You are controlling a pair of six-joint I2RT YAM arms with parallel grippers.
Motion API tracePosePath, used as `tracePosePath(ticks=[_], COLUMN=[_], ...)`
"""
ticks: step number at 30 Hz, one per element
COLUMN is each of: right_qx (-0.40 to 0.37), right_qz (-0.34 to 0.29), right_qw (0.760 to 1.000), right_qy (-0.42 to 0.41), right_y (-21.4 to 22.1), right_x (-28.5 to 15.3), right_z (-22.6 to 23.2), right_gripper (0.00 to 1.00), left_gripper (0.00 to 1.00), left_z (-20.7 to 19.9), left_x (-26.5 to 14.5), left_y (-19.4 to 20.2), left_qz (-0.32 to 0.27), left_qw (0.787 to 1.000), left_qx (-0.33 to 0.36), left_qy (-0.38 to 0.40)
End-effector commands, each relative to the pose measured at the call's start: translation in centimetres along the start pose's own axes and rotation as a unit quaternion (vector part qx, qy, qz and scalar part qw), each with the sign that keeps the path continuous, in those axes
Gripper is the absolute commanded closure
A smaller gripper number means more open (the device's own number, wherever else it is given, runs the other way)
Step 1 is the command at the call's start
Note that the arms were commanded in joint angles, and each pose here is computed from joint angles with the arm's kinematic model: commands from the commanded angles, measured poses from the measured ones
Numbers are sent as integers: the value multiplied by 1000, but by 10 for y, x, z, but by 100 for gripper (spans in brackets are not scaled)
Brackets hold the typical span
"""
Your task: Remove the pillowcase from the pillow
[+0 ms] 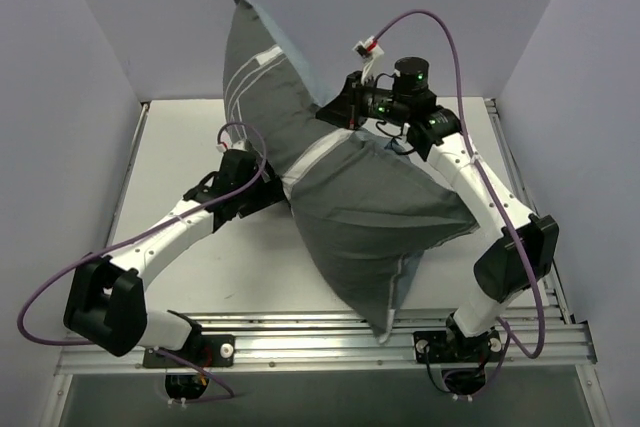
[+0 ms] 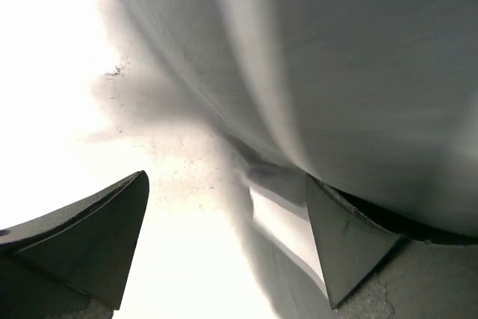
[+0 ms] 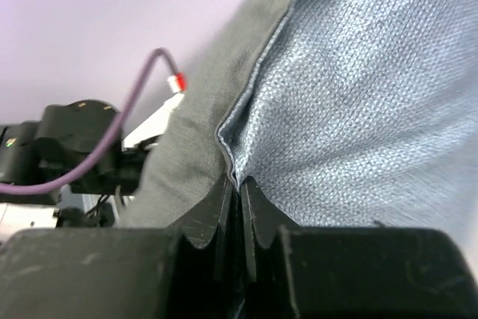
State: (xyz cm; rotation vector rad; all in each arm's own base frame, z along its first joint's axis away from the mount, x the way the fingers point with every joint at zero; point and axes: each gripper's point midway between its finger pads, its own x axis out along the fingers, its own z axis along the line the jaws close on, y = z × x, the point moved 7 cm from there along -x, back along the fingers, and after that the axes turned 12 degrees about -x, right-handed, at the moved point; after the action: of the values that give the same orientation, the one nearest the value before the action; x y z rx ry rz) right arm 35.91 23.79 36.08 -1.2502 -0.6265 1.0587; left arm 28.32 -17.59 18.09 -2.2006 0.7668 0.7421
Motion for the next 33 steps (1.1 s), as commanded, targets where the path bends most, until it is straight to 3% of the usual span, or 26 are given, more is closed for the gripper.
tracePosePath(ticks=[1, 4, 6, 11, 14, 18, 21, 26, 33], right_qx=[-52, -46, -29, -1, 18, 18, -12, -55, -76], right_qz=[-3, 39, 76, 133, 170, 181, 171, 136, 128], right_qw=[993, 990, 986, 978, 976, 973, 976, 984, 987], right_qy=[-108, -129, -144, -159, -134, -145, -131, -105, 54], right_y=[-17, 17, 50, 119, 153, 153, 129, 86, 74], right_x=[5, 26, 42, 72, 86, 95, 96, 81, 38], right_z=[73, 93, 108, 121, 120, 137, 152, 170, 150], right_gripper=[100, 100, 100, 100, 100, 54, 39, 29, 19], left_gripper=[6, 6, 6, 6, 6, 6, 6, 6, 6], left_z=[-47, -23, 2, 52, 66, 70, 69, 65, 51], left_x=[-36, -57, -64, -119, -162, -212, -236, -241, -220], left_y=[-28, -26, -14, 3, 6, 2, -3, -11, -15], left_qz=[-74, -112, -107, -119, -137, -170, -187, -199, -186], left_qw=[993, 991, 993, 992, 990, 984, 981, 980, 982], left_qx=[-7, -22, -28, -43, -43, -44, -37, -16, 3], left_qy=[91, 75, 40, -10, -3, 21, 25, 15, 21])
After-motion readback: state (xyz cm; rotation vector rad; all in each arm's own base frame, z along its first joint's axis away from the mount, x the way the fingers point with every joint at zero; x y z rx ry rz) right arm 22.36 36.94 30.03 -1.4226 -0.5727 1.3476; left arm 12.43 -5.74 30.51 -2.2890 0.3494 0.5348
